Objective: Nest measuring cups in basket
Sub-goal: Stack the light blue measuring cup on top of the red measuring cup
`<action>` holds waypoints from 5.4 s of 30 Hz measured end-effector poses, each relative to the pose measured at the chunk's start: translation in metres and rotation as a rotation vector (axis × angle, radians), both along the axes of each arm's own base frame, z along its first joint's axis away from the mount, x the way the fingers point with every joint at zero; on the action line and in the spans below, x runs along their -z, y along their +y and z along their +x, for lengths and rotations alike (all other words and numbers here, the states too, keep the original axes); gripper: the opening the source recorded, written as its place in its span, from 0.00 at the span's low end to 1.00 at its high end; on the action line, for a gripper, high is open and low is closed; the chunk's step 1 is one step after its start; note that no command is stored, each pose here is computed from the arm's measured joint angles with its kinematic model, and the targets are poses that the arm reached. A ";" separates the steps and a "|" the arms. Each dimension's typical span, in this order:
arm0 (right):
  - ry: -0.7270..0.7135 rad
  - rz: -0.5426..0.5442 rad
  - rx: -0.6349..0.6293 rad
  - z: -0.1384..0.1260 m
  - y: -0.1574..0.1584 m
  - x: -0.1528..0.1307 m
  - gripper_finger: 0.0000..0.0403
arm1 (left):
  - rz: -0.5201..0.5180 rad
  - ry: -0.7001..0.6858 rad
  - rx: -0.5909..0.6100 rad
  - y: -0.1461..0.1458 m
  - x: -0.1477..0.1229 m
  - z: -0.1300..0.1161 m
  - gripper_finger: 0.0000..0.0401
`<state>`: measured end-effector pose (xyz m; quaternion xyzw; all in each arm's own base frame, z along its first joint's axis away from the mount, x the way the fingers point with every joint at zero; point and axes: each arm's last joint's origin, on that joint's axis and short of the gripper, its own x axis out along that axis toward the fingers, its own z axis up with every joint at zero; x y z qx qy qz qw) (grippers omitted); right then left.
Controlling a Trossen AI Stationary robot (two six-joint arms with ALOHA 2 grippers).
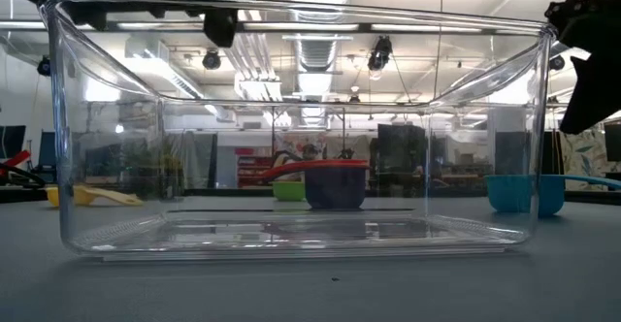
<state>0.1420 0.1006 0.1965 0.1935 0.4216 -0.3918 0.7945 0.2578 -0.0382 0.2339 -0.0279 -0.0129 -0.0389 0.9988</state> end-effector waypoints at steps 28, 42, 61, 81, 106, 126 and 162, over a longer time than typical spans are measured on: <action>-0.237 0.237 -0.111 -0.027 -0.031 0.017 0.24 | -0.019 0.110 -0.102 0.028 0.008 0.061 0.00; -0.227 0.361 -0.201 -0.021 -0.027 0.036 0.25 | -0.076 0.162 -0.184 0.031 0.019 0.056 0.30; -0.522 0.383 -0.277 -0.018 -0.028 0.079 0.29 | -0.068 0.172 -0.184 0.031 0.020 0.056 0.42; -0.961 -0.251 -0.393 0.023 -0.015 -0.025 0.02 | -0.175 0.157 -0.188 0.031 0.018 0.056 0.42; -1.326 -0.559 -0.478 0.126 -0.038 -0.059 0.02 | -0.347 -0.308 0.010 0.029 0.017 0.082 0.42; -1.232 -0.573 -0.535 0.139 -0.049 -0.065 0.04 | -0.353 -0.277 0.018 0.031 0.023 0.089 0.03; -0.253 -0.189 -0.389 0.043 -0.039 -0.016 0.13 | -0.206 0.228 0.013 0.030 0.012 0.101 0.00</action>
